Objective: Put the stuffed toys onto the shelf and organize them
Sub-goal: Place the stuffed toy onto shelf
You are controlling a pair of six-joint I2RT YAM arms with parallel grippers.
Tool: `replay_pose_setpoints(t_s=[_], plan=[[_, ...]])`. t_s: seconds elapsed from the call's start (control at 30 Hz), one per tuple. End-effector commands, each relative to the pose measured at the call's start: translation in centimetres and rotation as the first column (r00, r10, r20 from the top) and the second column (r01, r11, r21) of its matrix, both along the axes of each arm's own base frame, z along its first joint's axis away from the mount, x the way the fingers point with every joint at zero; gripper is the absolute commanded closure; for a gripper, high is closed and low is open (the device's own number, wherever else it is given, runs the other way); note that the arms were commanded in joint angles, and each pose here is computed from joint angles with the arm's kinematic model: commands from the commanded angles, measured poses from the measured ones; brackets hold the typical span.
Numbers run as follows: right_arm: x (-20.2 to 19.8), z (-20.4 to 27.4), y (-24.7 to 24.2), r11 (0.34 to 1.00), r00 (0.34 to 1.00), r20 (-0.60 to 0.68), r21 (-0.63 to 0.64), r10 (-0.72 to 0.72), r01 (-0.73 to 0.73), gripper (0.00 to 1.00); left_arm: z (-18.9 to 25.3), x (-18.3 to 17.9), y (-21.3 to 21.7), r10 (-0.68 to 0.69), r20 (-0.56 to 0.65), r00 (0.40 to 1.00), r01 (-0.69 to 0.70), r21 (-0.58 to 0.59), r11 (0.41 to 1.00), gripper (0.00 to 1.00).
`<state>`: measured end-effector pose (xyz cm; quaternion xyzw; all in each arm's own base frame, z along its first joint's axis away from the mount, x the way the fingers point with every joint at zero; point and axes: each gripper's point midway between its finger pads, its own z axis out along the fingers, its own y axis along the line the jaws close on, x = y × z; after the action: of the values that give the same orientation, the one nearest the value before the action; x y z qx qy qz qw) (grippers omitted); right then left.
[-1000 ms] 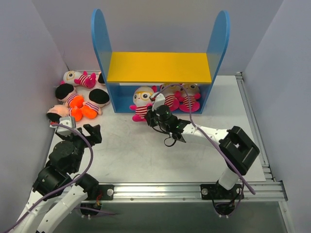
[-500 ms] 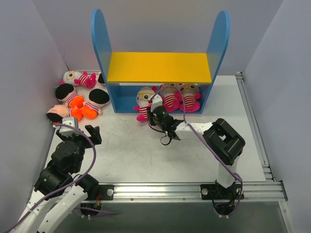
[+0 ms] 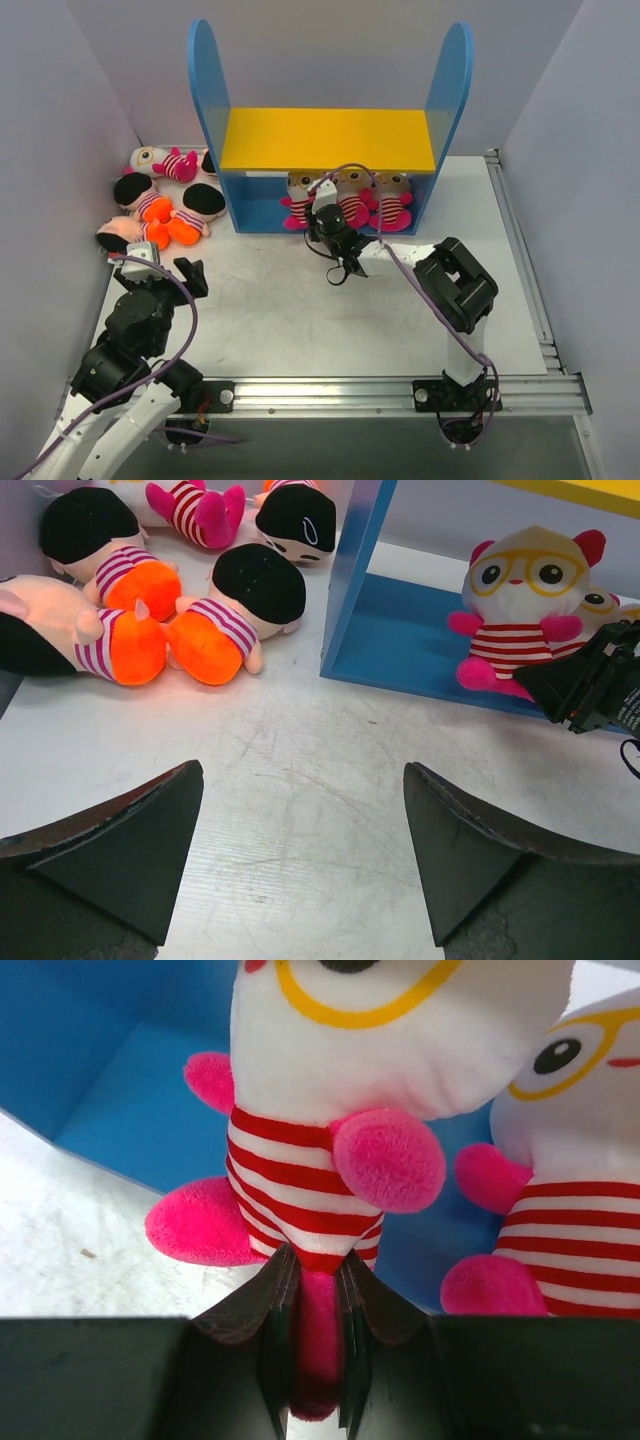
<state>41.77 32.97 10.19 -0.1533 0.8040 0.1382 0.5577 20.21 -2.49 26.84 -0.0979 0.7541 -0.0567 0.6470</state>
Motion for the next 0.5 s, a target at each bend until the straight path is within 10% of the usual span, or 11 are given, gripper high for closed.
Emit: replay_pose_setpoints(t_s=[0.0, 0.47], plan=[[1.9, 0.8, 0.0, 0.999, 0.998, 0.047, 0.005, -0.037, 0.037, 0.97, 0.3, 0.1, 0.2, 0.008, 0.008, 1.000, -0.008, 0.008, 1.000, 0.11], [3.1, -1.4, -1.1, 0.996, 0.996, 0.011, -0.009, -0.085, 0.085, 0.82, 0.3, 0.1, 0.2, 0.006, 0.008, 1.000, -0.006, 0.009, 1.000, 0.11]])
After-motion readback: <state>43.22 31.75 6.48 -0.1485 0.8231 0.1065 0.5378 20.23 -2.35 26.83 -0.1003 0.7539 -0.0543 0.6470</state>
